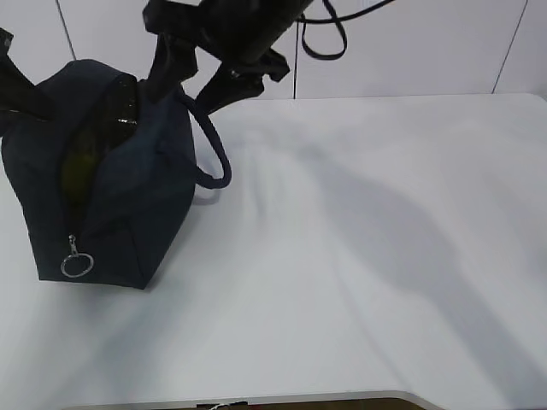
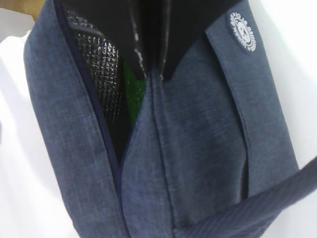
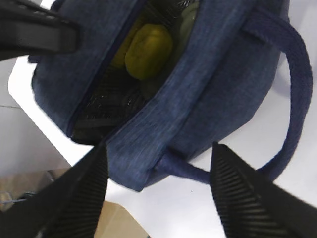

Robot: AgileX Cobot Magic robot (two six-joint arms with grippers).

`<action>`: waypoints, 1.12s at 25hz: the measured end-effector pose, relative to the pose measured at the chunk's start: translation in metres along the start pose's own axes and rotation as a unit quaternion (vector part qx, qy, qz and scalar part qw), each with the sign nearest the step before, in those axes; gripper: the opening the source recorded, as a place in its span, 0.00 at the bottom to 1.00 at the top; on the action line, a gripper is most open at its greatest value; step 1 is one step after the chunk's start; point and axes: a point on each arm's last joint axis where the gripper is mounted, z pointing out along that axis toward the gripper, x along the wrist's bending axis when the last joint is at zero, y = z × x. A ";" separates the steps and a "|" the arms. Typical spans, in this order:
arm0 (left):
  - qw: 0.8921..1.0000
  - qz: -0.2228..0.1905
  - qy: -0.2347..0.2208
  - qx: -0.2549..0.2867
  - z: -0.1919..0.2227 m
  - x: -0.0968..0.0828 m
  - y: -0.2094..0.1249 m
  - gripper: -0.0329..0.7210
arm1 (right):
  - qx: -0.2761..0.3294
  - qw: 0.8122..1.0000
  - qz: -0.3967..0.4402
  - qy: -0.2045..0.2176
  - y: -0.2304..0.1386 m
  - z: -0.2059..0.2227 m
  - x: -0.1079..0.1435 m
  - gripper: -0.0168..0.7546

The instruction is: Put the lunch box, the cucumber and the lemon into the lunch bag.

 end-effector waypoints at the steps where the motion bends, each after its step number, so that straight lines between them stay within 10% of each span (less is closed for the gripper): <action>1: 1.000 0.000 0.000 0.001 0.001 0.001 0.000 0.03 | 0.002 1.000 0.008 0.002 0.000 0.006 -0.003 0.69; 28: 1.000 0.004 -0.008 -0.011 0.006 0.004 0.003 0.03 | -0.004 0.993 0.106 0.048 0.002 0.062 -0.028 0.58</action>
